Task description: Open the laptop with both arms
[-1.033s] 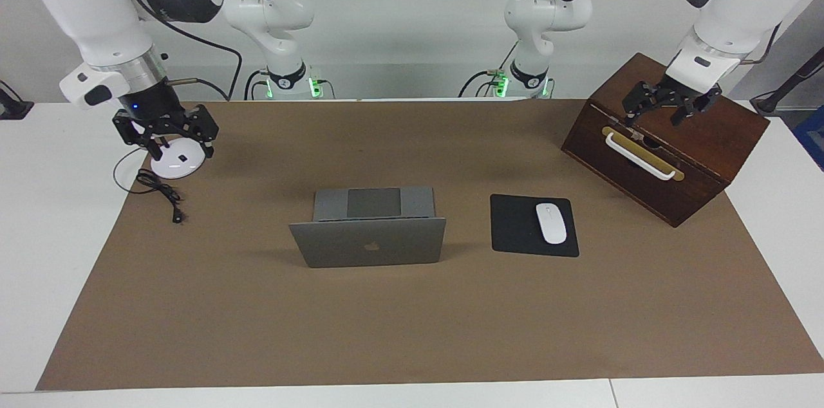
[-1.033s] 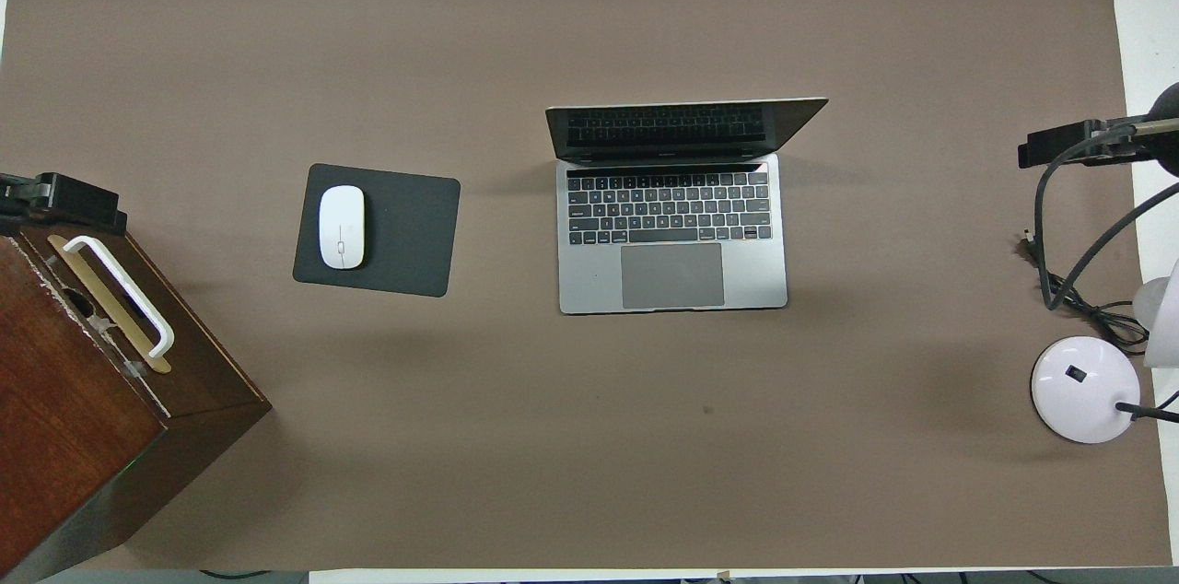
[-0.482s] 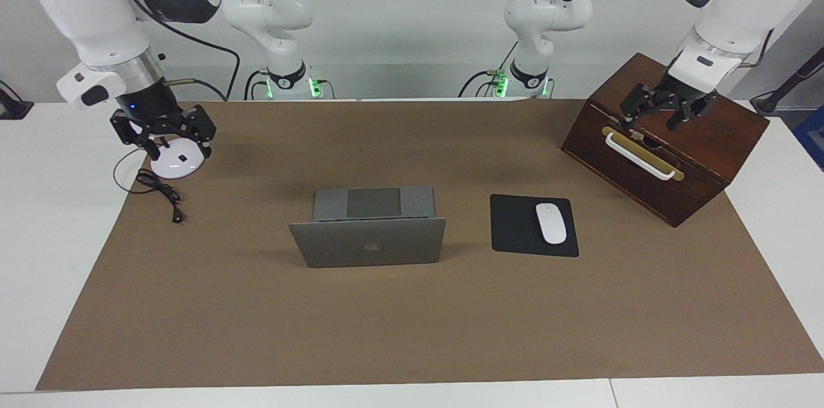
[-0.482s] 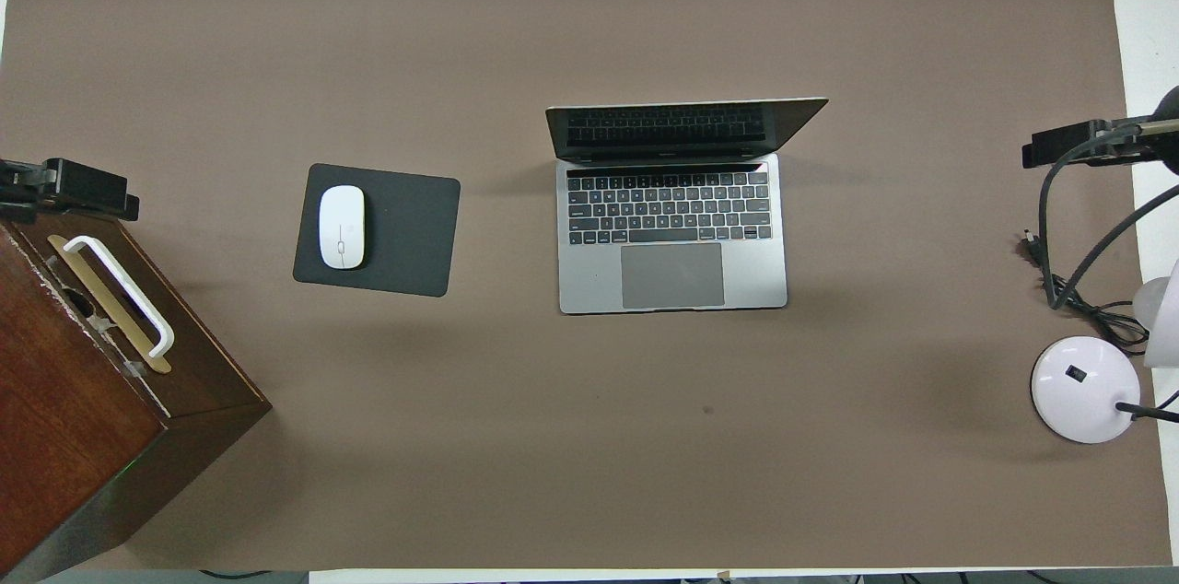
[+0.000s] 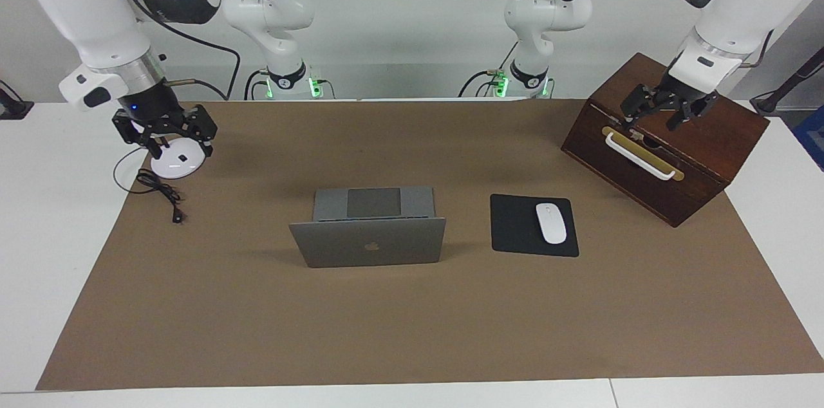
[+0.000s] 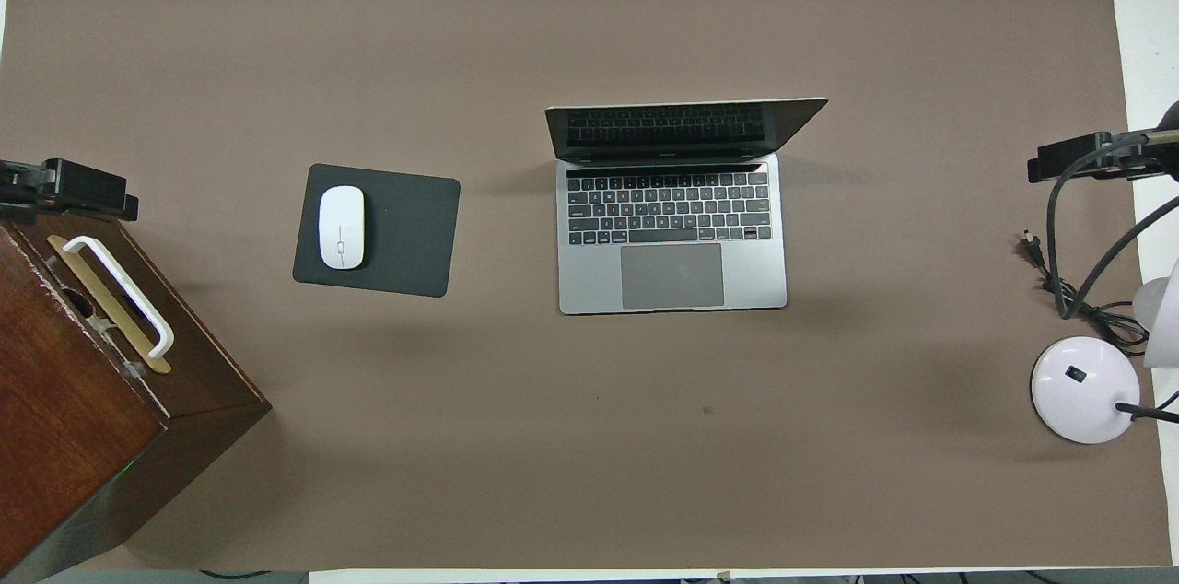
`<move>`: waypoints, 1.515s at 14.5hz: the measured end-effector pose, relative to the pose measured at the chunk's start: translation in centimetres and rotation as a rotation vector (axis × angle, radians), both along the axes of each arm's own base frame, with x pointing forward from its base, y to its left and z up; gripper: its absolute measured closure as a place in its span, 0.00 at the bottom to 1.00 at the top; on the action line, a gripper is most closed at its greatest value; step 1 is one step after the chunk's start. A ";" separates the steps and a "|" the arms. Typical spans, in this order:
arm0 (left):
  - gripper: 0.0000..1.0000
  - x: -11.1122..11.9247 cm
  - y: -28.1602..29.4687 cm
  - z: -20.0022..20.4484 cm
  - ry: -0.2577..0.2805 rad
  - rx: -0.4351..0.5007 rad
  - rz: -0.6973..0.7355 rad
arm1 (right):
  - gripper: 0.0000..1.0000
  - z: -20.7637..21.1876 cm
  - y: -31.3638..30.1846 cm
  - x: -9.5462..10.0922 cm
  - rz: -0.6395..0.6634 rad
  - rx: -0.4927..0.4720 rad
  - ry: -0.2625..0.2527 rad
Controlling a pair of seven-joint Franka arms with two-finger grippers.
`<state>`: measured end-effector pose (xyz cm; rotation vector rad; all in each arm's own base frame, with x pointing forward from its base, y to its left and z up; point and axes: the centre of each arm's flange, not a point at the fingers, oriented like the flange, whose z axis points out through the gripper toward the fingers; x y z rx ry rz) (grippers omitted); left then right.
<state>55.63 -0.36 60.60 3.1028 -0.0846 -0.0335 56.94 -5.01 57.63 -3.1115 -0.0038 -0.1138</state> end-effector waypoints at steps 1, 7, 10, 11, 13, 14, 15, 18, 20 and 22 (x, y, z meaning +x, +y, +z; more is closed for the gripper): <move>0.00 0.0 0.0 0.0 0.000 0.000 0.000 | 0.00 -0.2 0.0 -0.2 0.000 0.002 0.015; 0.00 0.0 0.0 0.0 0.000 0.000 0.001 | 0.00 -0.4 0.2 -1.6 0.004 0.010 0.087; 0.00 0.0 0.1 0.0 0.000 0.000 0.002 | 0.00 -0.5 0.3 -2.4 0.008 0.014 0.122; 0.00 0.0 0.1 0.0 0.000 0.000 0.002 | 0.00 -0.4 0.4 -2.5 0.010 0.015 0.126; 0.00 0.0 0.1 0.0 0.000 0.000 0.002 | 0.00 -0.6 0.6 -2.7 0.015 0.016 0.132; 0.00 0.0 0.1 0.0 0.000 0.000 0.002 | 0.00 -0.7 0.8 -2.8 0.018 0.016 0.135; 0.00 0.0 0.1 0.0 0.000 0.000 0.002 | 0.00 -0.7 1.0 -2.8 0.021 0.016 0.135; 0.00 0.0 0.1 0.0 0.000 0.000 0.002 | 0.00 -0.6 1.1 -2.9 0.024 0.015 0.134; 0.00 0.0 0.1 0.0 0.000 0.000 0.002 | 0.00 -0.6 1.1 -2.9 0.023 0.016 0.135; 0.00 0.0 0.1 0.0 0.000 0.000 0.002 | 0.00 -0.7 0.9 -3.0 0.019 0.016 0.134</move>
